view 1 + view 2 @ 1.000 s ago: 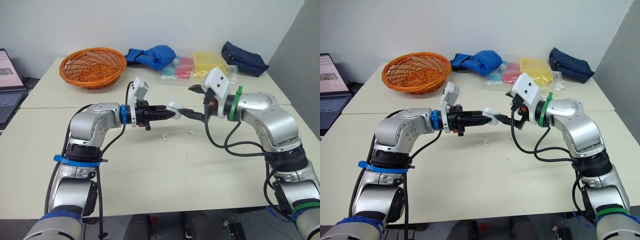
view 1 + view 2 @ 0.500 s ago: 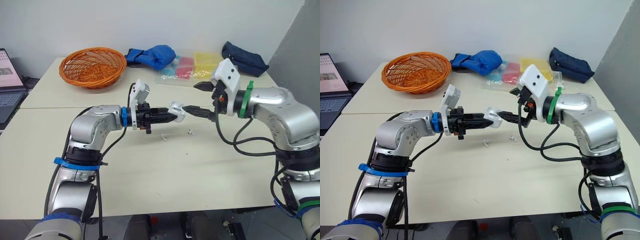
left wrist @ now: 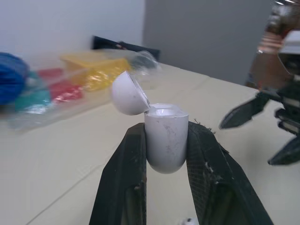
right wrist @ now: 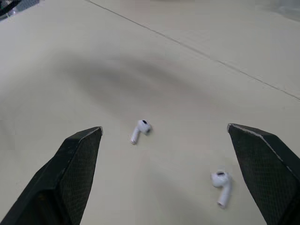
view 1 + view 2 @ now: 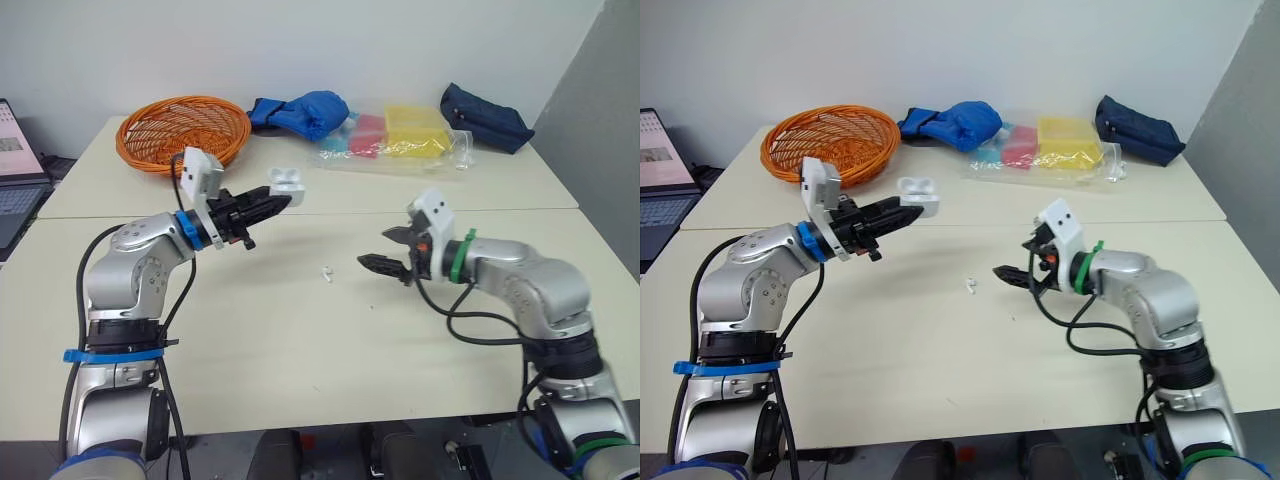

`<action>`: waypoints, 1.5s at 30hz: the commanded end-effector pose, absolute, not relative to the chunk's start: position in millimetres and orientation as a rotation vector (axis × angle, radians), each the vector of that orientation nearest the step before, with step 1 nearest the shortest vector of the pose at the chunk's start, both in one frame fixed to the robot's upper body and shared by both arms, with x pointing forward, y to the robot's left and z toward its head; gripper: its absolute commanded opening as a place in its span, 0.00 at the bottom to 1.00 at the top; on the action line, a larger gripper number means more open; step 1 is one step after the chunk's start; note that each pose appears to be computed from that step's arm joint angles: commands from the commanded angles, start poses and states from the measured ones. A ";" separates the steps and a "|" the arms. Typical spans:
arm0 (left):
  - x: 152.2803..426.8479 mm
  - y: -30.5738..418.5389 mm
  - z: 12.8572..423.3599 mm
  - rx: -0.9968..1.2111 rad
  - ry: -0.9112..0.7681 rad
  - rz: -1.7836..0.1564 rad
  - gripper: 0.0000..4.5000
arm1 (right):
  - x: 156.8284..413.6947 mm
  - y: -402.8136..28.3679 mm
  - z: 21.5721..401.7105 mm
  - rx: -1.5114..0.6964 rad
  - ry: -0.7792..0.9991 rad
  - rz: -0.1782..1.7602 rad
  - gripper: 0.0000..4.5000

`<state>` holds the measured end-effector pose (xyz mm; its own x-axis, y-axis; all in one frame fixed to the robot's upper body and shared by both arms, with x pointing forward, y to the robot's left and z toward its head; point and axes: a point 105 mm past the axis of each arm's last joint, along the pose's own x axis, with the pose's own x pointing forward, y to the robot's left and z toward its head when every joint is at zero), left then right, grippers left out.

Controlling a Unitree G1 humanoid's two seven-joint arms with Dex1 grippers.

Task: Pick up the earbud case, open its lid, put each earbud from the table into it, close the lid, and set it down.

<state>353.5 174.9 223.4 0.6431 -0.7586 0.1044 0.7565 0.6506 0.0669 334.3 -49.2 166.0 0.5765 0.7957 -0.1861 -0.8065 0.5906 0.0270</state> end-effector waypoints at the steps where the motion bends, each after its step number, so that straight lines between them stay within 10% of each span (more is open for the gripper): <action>1: 343.9 173.8 240.9 0.035 -0.217 -0.827 0.17 | 343.8 -36.0 156.2 -0.051 0.093 0.853 0.99; 19: 336.2 154.3 240.8 0.006 -0.197 -0.842 0.17 | 361.8 2.3 69.6 -0.102 0.138 0.775 0.99; 32: 338.8 152.2 243.6 0.014 -0.199 -0.856 0.17 | 347.9 21.7 53.5 -0.295 0.112 0.875 0.09; 45: 338.2 149.4 241.0 0.004 -0.200 -0.860 0.17 | 329.3 -29.0 116.0 -0.307 0.039 1.041 0.09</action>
<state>341.8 152.6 228.6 0.6537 -0.7448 0.1339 0.7461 0.6639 0.0507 334.9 -18.6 76.6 0.5540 0.7971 -0.2401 -0.8320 0.5204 -0.1923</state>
